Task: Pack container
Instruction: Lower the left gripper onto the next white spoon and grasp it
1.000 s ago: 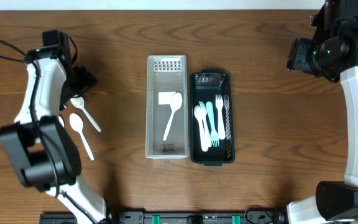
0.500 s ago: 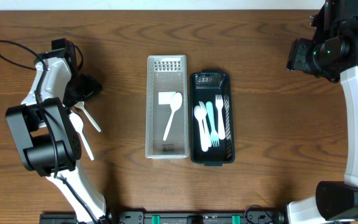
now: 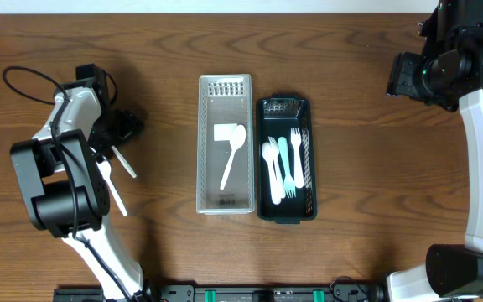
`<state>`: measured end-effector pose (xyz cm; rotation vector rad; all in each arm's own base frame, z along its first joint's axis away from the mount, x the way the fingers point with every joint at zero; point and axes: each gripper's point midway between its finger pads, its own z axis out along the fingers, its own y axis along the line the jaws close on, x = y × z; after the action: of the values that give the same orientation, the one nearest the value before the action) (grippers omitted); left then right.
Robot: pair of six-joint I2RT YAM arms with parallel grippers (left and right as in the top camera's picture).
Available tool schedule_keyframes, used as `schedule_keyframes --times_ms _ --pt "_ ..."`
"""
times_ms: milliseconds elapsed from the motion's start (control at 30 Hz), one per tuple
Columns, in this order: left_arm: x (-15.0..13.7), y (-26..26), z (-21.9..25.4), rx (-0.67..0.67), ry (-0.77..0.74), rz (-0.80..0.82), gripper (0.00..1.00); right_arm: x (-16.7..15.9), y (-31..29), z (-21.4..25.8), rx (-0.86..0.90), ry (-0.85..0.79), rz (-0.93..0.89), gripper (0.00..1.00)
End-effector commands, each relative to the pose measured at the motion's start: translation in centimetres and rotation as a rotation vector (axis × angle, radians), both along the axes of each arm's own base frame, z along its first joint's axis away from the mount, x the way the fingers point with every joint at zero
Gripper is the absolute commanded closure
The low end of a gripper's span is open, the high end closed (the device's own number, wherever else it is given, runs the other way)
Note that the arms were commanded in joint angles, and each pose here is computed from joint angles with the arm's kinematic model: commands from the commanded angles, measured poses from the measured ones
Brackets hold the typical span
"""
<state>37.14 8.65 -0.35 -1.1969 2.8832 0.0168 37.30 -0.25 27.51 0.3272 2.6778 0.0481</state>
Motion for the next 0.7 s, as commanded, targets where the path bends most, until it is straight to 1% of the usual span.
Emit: schedule_keyframes --times_ms 0,100,200,367,433,500,567,667 --pt "-1.4 -0.02 -1.66 -0.008 0.046 0.0 0.07 -0.03 -0.63 0.21 -0.014 -0.004 -0.008 0.36" --pt "-1.56 -0.06 -1.77 -0.008 0.05 -0.001 0.09 -0.03 -0.63 0.21 -0.014 -0.004 -0.008 0.36" --pt "-1.55 -0.05 -1.77 -0.008 0.05 -0.023 0.21 -0.05 -0.63 0.2 -0.014 -0.004 -0.008 0.36" --pt "-1.54 -0.05 -1.77 -0.008 0.05 -0.026 0.34 -0.13 -0.62 0.16 -0.009 0.0 -0.015 0.36" --pt "-1.54 -0.04 -1.77 -0.008 0.05 -0.026 0.37 -0.25 -0.62 0.1 -0.01 0.005 -0.014 0.36" --pt "-1.53 -0.03 -1.77 -0.008 0.049 -0.026 0.48 -0.4 -0.62 0.03 -0.01 0.012 -0.014 0.36" --pt "-1.54 -0.04 -1.77 -0.008 0.05 -0.026 0.54 -0.56 -0.63 -0.04 -0.01 0.019 -0.014 0.36" --pt "-1.55 -0.04 -1.77 -0.008 0.05 -0.026 0.56 -0.88 -0.62 -0.18 -0.01 0.034 -0.014 0.36"
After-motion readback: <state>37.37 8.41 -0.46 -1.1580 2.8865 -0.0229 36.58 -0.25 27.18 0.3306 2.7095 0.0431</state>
